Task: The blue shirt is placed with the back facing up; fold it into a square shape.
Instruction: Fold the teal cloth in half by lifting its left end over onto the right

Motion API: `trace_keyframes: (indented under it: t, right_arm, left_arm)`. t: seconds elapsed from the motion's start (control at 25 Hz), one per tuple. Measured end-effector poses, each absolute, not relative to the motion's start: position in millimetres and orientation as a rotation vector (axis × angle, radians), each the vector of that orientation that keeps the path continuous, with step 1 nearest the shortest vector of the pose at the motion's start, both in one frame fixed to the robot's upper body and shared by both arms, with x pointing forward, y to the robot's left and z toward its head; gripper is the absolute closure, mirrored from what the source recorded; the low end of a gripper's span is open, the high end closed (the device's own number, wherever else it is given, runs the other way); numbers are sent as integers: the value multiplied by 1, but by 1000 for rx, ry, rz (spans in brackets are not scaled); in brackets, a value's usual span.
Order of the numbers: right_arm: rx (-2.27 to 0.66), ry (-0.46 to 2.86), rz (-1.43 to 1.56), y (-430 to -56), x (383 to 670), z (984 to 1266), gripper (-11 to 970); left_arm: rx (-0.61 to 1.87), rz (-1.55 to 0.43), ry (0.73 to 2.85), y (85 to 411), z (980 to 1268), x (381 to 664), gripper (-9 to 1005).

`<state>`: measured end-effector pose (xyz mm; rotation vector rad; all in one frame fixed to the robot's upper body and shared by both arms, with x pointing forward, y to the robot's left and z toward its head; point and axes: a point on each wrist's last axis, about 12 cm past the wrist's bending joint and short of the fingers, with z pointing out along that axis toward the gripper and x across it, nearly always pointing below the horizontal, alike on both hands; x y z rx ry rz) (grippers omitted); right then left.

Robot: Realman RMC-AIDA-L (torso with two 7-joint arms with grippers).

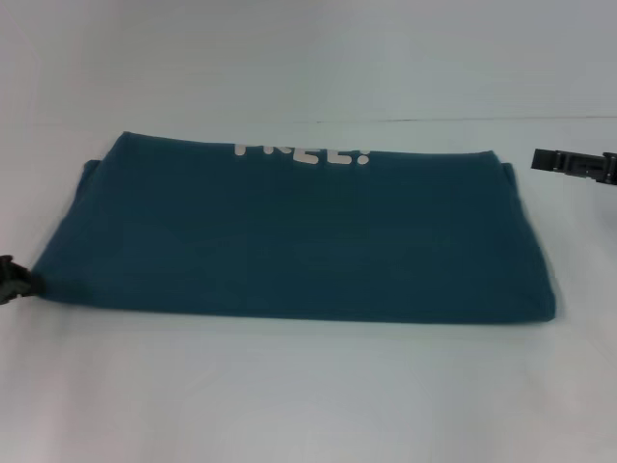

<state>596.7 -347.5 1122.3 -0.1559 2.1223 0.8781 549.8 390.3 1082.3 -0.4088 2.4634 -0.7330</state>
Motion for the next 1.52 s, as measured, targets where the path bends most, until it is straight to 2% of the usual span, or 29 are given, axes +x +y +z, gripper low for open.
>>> trace_keyframes:
  t: [0.64,0.84,1.0,1.24,1.4,1.52]
  right_arm:
    - [-159,2118,906,-323,606,1115,45]
    - [-164,2117,907,-321,606,1114,45]
    - [-160,2117,902,-323,604,1112,45]
    - [-157,2126,894,-332,597,1108,44]
    - [-169,2138,877,-342,590,1107,45]
    - [-172,2149,850,-353,585,1105,47]
  left_arm:
    - [-545,-580,2432,447,1095,514,962]
    - [-502,-650,2403,440,1103,520,951]
    - [-338,-857,2319,403,1118,543,942]
    - [22,-1141,2210,298,1142,590,930]
    - [193,-1245,2182,232,1147,605,921]
    - [256,-1374,2155,189,1139,608,915]
